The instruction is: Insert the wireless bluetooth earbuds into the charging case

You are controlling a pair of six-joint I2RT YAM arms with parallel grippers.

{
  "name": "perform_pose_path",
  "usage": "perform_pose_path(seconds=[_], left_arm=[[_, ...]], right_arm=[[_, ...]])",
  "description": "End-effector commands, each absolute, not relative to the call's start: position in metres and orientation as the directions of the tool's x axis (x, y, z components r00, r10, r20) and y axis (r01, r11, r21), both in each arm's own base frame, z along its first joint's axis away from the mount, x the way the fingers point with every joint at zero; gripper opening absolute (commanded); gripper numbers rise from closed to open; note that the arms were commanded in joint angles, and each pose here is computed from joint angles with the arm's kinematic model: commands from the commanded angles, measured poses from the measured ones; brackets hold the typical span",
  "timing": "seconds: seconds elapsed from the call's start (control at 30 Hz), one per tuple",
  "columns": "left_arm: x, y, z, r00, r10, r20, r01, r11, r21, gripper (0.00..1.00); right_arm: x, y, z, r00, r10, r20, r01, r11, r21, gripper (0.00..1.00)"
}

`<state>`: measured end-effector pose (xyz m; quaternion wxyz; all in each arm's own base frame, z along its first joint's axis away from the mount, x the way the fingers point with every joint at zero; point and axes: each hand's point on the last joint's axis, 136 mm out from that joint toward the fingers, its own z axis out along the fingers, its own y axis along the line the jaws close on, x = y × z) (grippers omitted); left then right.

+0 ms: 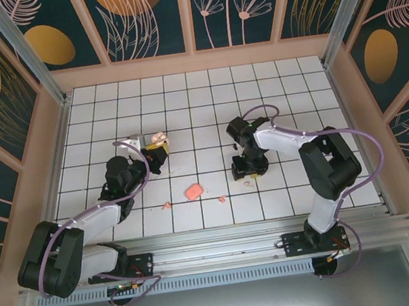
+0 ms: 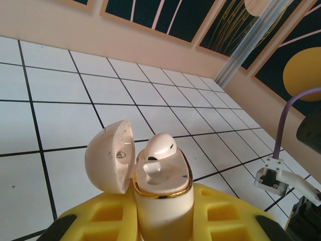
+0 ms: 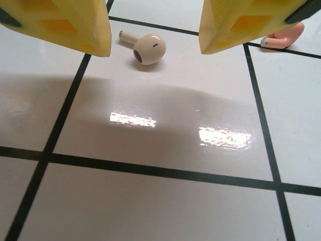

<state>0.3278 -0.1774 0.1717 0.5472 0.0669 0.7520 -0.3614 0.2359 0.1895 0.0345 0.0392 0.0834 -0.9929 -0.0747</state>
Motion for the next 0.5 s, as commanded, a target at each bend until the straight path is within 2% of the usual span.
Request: perform_pose_path(seconds=[0.0, 0.47], left_arm=[[0.332, -0.18, 0.187, -0.351, -0.291, -0.89, 0.531, 0.721, -0.445, 0.15], [0.333, -0.181, 0.185, -0.357, -0.289, -0.888, 0.531, 0.72, -0.447, 0.16]], right_arm=[[0.235, 0.186, 0.03, -0.979, -0.185, 0.083, -0.173, 0.975, 0.137, 0.5], [0.199, 0.184, 0.017, -0.973, -0.161, 0.166, -0.133, 0.977, 0.168, 0.47]])
